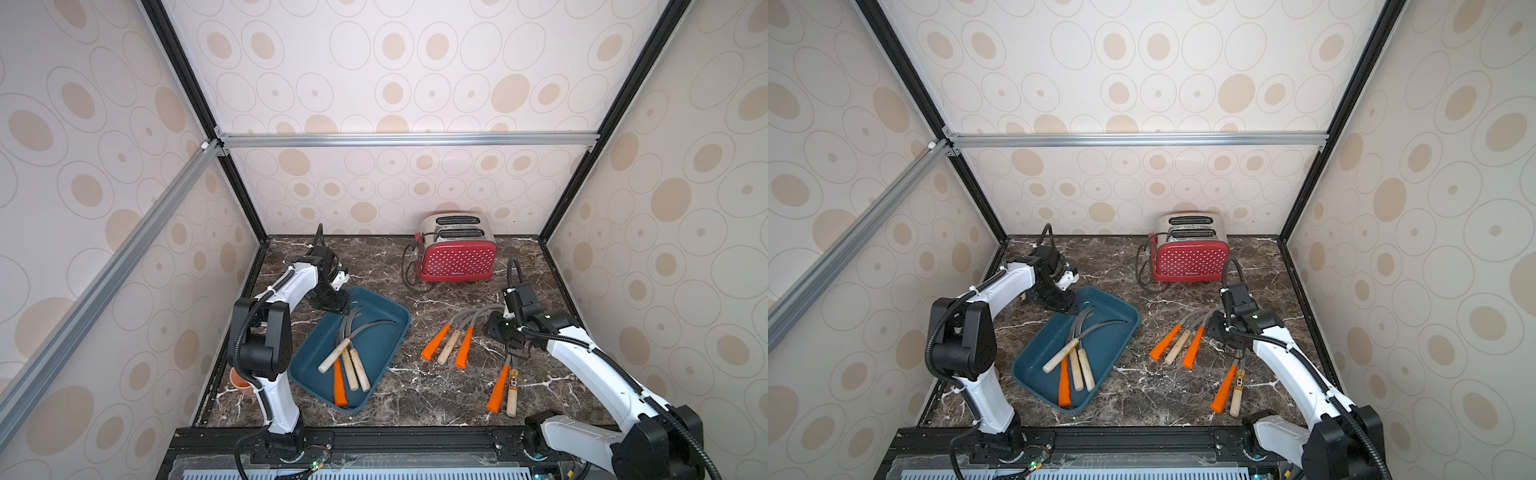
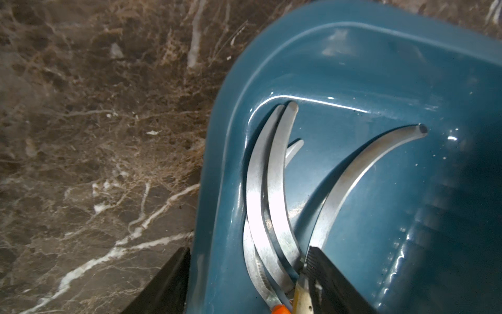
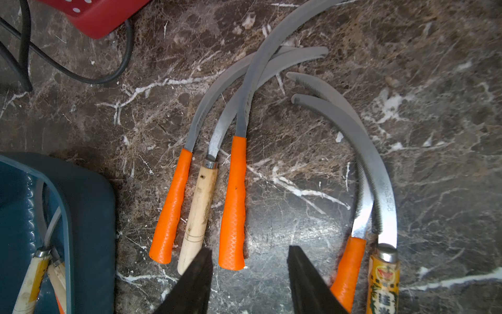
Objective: Put small sickles into storage boxes
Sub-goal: Adjust the storage box at the center of the board.
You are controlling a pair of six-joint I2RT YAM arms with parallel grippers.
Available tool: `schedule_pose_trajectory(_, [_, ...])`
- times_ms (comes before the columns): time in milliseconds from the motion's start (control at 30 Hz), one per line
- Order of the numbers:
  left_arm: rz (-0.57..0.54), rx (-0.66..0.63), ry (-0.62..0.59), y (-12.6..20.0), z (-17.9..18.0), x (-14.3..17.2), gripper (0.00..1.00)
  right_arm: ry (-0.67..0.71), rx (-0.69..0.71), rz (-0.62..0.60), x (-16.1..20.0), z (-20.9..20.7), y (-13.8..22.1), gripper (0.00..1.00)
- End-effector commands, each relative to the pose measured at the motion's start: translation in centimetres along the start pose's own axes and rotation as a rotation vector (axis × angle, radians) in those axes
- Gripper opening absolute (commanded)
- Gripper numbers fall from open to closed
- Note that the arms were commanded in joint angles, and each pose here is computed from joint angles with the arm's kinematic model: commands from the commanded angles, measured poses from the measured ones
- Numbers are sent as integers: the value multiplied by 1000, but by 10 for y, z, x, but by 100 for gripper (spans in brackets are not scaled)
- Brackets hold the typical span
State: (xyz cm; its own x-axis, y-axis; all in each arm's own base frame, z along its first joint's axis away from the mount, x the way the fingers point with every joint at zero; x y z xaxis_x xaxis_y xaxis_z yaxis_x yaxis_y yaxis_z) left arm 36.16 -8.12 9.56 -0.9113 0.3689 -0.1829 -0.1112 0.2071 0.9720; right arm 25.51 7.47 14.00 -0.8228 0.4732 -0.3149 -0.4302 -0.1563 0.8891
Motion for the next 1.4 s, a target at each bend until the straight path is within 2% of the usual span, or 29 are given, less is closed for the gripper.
schedule_pose_trajectory(0, [-53,-45,-33,23,4,-13,75,-6,-5,16,1,3,-1,49])
schedule_pose_trajectory(133, [-118,-133,-43,43,15,-31,84,20,-2,26,3,11,-3,49])
schedule_pose_trajectory(433, [-251,-225,-39,87,25,-61,92,89,-13,51,12,49,-18,48])
schedule_pose_trajectory(600, [-362,-251,-58,131,20,-77,99,117,0,89,26,67,-37,47])
schedule_pose_trajectory(833, [-511,-268,-75,192,14,-97,99,145,42,130,40,86,-58,45])
schedule_pose_trajectory(1100, [-544,-219,-83,211,4,-104,99,116,119,162,52,75,-70,44])
schedule_pose_trajectory(1367, [-547,-209,-110,215,2,-101,99,115,188,167,60,73,-78,53])
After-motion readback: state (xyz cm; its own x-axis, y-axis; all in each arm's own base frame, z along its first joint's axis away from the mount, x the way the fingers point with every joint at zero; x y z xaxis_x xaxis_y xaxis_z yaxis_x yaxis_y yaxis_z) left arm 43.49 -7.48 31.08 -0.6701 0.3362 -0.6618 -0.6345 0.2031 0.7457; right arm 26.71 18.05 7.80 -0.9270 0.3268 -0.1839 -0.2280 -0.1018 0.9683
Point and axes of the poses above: each gripper's point midway between its finger pads, its own y axis back along the fingers, its own z axis along the line the jaws close on, x = y × z, the point moved 2 cm from there along y, back along the fingers, and after that the axes turned 3 degrees about -y, right-handed, at the moved point
